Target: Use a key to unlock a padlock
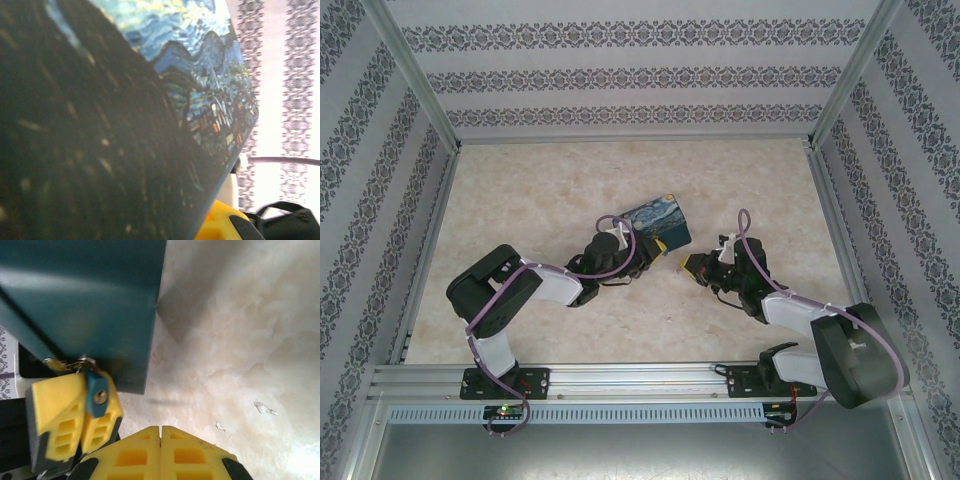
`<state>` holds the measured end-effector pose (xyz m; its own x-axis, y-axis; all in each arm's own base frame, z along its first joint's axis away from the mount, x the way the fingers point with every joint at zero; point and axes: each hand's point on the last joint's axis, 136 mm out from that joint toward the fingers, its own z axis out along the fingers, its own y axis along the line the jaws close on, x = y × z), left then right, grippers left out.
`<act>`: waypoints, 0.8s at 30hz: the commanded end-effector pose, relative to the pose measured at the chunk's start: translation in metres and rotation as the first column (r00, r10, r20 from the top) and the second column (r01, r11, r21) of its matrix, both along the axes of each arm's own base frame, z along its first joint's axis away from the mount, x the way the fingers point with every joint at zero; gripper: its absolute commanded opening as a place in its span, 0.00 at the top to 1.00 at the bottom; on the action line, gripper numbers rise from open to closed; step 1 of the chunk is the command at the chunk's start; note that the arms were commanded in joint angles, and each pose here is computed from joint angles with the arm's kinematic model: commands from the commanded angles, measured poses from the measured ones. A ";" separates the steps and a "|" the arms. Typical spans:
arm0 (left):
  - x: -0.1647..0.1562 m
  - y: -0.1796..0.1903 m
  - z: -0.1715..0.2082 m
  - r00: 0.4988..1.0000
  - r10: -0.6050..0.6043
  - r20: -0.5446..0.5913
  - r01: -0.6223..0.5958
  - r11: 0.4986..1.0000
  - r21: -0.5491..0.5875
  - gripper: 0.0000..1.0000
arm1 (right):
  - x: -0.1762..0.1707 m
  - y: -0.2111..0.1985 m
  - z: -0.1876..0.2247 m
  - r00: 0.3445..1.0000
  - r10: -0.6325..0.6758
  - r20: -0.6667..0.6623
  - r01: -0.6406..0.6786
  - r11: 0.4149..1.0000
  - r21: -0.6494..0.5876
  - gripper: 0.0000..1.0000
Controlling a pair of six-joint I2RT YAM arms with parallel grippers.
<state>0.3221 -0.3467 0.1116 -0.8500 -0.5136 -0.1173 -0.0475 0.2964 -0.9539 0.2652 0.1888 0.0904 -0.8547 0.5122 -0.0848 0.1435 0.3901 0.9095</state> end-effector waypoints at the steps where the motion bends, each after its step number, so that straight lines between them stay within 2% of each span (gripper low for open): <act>1: 0.000 0.003 -0.017 0.998 -0.044 0.049 0.034 0.984 0.178 1.00 | 0.001 -0.005 0.007 0.999 -0.032 0.018 0.032 0.999 0.009 1.00; 6: -0.007 0.014 -0.041 0.995 -0.098 0.035 0.080 0.933 0.352 1.00 | 0.001 -0.006 0.013 0.999 -0.041 0.029 0.040 0.999 0.014 1.00; 14: -0.012 0.022 -0.073 0.988 -0.153 -0.001 0.135 0.869 0.475 0.98 | 0.002 -0.002 0.016 0.998 -0.058 0.038 0.058 0.998 0.007 1.00; 19: -0.014 0.021 -0.080 0.985 -0.175 -0.014 0.159 0.854 0.495 0.75 | 0.003 0.003 0.018 0.996 -0.075 0.047 0.076 0.997 -0.005 1.00; 21: -0.016 0.021 -0.076 0.984 -0.180 -0.015 0.164 0.856 0.490 0.60 | 0.003 0.004 0.018 0.995 -0.088 0.046 0.088 0.996 -0.009 1.00; 24: -0.021 0.024 -0.067 0.984 -0.179 -0.017 0.165 0.862 0.479 0.43 | 0.005 0.005 0.023 0.993 -0.109 0.053 0.110 0.994 -0.012 1.00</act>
